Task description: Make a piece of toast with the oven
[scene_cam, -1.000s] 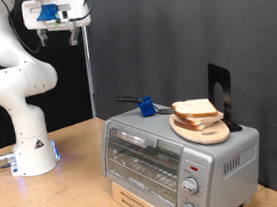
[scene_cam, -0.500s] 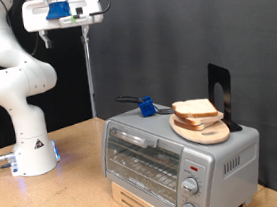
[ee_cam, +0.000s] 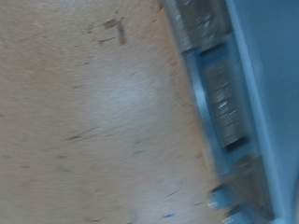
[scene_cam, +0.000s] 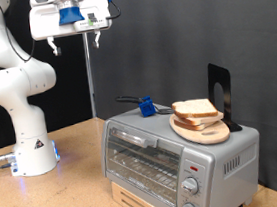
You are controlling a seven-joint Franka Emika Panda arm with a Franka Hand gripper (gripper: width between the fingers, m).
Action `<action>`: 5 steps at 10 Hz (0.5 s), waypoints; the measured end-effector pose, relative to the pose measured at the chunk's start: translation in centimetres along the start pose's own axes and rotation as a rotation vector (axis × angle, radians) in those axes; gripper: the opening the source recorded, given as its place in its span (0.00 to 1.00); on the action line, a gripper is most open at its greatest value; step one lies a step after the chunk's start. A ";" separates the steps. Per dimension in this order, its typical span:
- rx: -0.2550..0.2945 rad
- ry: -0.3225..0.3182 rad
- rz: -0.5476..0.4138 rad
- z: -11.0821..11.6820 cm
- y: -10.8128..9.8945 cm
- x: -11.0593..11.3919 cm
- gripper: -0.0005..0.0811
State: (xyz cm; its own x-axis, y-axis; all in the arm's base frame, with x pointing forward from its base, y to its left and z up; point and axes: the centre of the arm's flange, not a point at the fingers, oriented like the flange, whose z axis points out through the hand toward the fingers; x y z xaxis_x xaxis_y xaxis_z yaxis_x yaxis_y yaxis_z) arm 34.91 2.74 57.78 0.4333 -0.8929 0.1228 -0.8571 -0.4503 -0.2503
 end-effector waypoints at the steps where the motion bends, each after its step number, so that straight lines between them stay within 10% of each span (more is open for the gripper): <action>1: 0.034 -0.068 -0.101 -0.5 0.1 -0.4 0.99; 5: 0.051 -0.360 -0.440 0.0 -1.4 -1.1 0.99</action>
State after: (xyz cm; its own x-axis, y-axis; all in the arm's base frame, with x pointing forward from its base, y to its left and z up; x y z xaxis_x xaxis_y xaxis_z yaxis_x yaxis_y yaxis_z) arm 35.67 4.32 58.01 0.8219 -0.5595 -0.1070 -0.5635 -0.7709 -0.2970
